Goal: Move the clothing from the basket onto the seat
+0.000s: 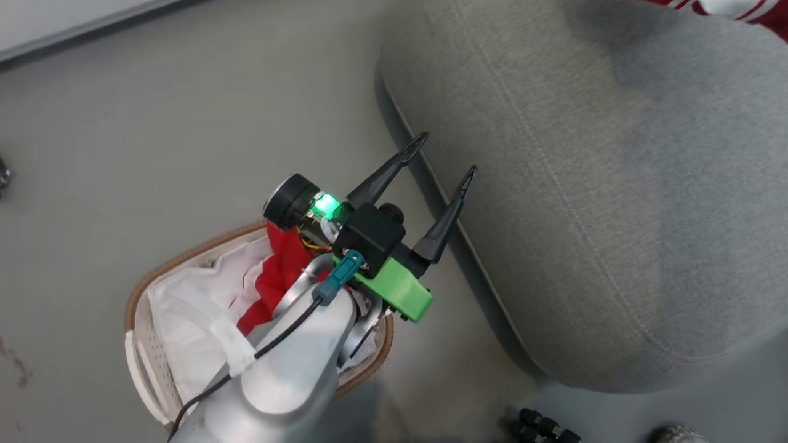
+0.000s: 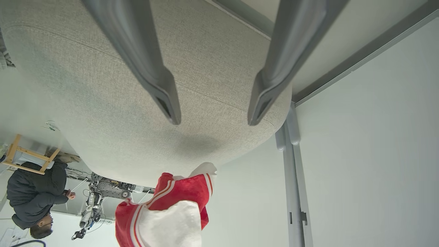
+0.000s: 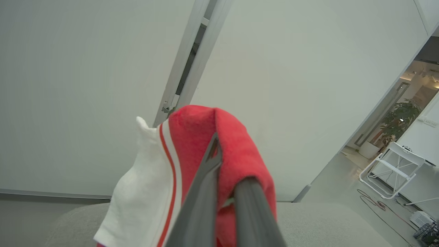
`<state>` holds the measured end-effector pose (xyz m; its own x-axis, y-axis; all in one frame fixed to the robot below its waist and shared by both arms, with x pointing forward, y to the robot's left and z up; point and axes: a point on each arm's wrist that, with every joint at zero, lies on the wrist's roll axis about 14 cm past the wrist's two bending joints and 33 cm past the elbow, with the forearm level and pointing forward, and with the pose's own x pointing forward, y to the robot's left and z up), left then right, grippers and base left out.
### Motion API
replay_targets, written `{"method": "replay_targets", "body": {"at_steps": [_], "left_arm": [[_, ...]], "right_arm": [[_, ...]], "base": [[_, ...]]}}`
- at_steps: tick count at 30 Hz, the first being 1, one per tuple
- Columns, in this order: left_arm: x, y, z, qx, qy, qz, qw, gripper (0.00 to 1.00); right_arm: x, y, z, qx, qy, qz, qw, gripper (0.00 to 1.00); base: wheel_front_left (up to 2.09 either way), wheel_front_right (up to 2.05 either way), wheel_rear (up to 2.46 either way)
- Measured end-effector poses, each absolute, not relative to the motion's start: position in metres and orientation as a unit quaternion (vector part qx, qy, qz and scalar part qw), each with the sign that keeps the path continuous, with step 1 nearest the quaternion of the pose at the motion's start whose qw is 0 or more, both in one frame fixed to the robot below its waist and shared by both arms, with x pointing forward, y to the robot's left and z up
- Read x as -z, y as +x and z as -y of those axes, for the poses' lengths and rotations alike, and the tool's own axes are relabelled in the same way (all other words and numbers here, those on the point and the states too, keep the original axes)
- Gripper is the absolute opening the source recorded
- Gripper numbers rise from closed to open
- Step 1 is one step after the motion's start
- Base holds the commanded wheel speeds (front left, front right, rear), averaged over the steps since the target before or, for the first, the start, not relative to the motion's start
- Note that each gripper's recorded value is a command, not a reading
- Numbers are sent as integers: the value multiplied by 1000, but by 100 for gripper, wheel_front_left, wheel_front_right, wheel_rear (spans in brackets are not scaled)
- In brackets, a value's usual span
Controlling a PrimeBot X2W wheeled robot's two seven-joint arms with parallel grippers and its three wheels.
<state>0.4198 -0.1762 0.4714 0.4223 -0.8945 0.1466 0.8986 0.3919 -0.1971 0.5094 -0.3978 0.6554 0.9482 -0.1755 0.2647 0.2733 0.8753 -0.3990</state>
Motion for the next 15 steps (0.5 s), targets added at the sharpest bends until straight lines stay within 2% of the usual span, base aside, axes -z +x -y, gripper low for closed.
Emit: {"method": "replay_targets", "body": {"at_steps": [8, 9, 10, 11, 12, 13, 14, 15], "left_arm": [[-432, 449, 162, 520, -134, -13, 843, 100], [-428, 450, 160, 518, -135, -18, 844, 100], [-421, 451, 157, 515, -135, -24, 846, 100], [-416, 452, 153, 511, -135, -29, 849, 100], [-411, 454, 150, 506, -135, -36, 851, 100], [-407, 455, 146, 502, -136, -41, 853, 100], [-403, 456, 143, 497, -136, -46, 856, 100], [-399, 458, 139, 492, -136, -52, 858, 100]], "right_arm": [[-573, 564, 422, 148, -200, 25, 968, 0], [-561, 567, 421, 148, -194, 15, 970, 8], [-543, 570, 420, 149, -185, 0, 971, 24], [-523, 571, 417, 148, -175, -17, 973, 29], [-500, 569, 413, 145, -167, -39, 974, 39], [-484, 567, 410, 144, -158, -53, 975, 85], [-467, 563, 407, 146, -145, -66, 976, 100], [-452, 558, 404, 144, -139, -80, 976, 100]], "base": [[0, 0, 0], [0, 0, 0], [0, 0, 0], [0, 0, 0], [0, 0, 0], [0, 0, 0], [0, 0, 0], [0, 0, 0]]}}
